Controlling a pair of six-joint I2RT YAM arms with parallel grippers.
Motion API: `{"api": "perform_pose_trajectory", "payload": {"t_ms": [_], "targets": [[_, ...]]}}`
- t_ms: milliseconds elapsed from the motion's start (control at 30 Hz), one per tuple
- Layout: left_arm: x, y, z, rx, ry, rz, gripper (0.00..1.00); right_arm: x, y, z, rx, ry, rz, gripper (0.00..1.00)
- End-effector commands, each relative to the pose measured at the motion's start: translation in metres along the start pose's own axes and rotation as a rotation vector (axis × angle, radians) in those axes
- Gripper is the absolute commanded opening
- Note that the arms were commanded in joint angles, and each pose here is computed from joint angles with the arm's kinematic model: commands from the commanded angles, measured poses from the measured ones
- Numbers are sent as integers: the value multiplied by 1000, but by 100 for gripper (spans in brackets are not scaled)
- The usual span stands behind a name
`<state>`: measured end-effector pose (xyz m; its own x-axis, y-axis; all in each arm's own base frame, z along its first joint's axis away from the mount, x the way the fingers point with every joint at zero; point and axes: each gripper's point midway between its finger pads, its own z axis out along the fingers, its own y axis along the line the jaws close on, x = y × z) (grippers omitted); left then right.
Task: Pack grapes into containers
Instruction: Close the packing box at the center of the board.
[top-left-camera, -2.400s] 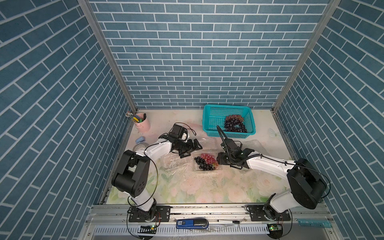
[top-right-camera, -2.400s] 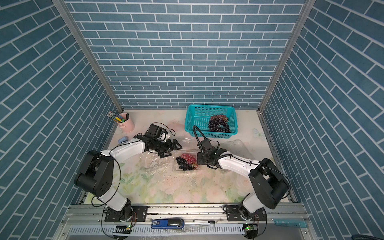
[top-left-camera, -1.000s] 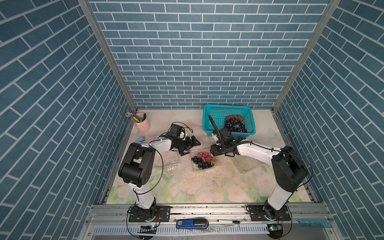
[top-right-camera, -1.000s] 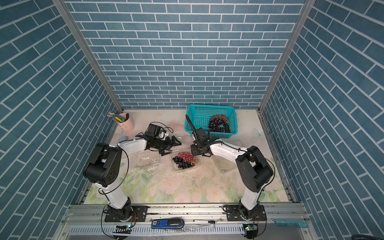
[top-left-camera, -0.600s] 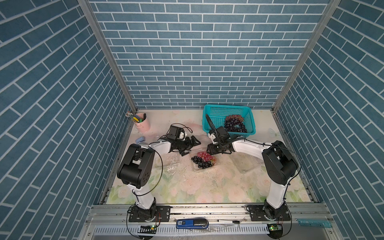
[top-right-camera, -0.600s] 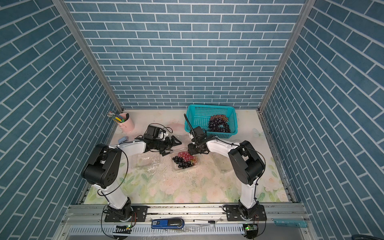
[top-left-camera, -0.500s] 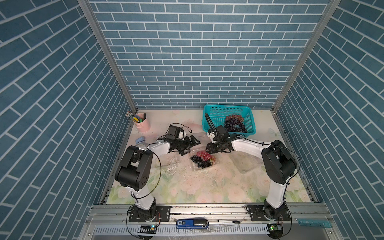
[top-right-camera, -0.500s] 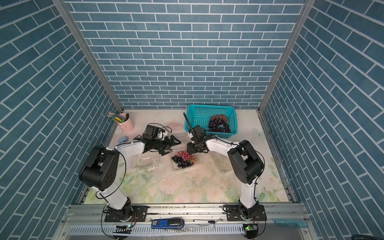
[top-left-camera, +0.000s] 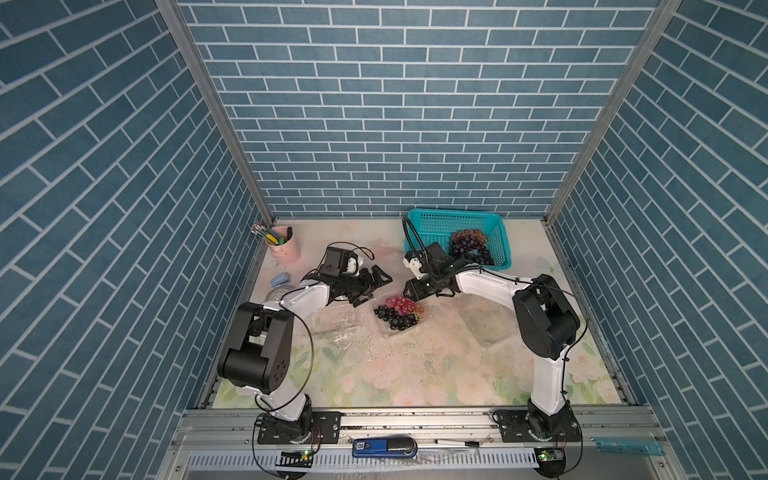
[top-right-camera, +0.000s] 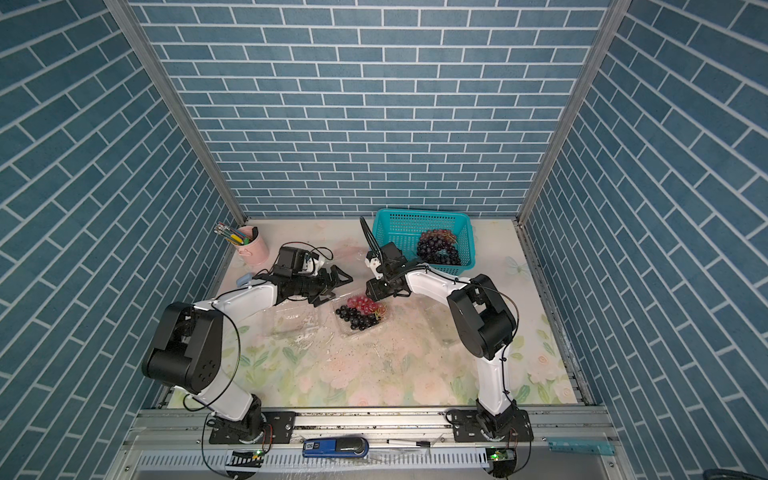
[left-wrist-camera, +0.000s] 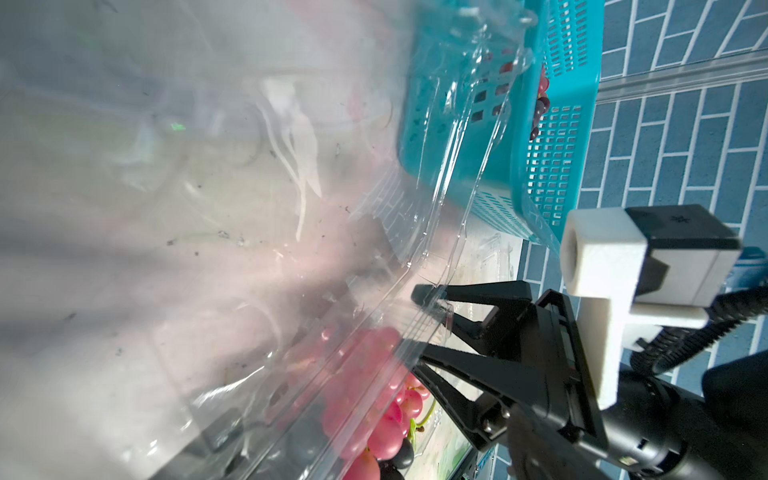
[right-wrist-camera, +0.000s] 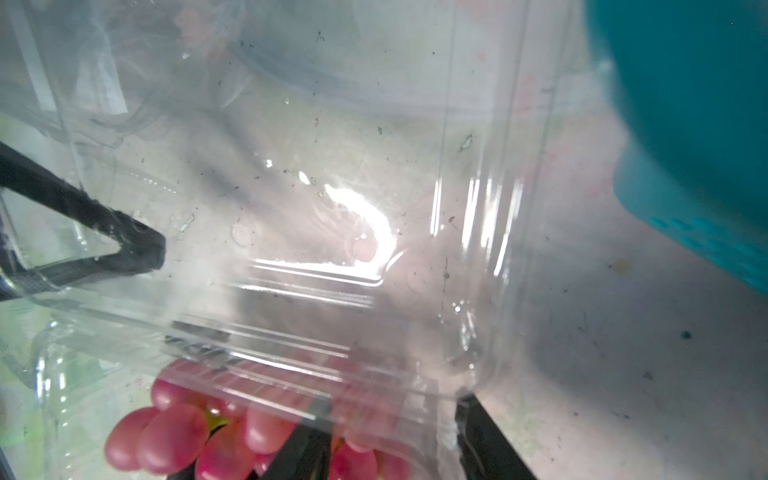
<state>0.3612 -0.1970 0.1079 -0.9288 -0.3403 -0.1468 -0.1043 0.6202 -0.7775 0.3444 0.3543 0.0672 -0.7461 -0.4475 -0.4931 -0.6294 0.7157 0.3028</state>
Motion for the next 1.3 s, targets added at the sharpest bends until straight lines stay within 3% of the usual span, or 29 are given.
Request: {"api": "perform_pose_trajectory", "payload": {"t_ms": [0,400,633,767,933,1067,1267], "targets": [[-4,-3,-16,3,-26,30,100,-2,4,-2,-5,18,-64,50],[-9,-10,-18,17,-32,56,100,-15,13,-32,-9,-35,-66,58],[-6,-11,-23,22,-40,60,100,-10,16,-47,-12,-61,-25,69],[-3,-11,-24,22,-40,63,100,-3,16,-66,2,-93,82,76],[-2,-14,-28,28,-48,75,99,27,9,-84,36,-98,325,81],[-1,-15,-31,26,-48,86,100,47,19,-89,-49,-122,511,84],[3,-12,-32,17,-49,89,100,70,37,-77,-108,-99,582,85]]}}
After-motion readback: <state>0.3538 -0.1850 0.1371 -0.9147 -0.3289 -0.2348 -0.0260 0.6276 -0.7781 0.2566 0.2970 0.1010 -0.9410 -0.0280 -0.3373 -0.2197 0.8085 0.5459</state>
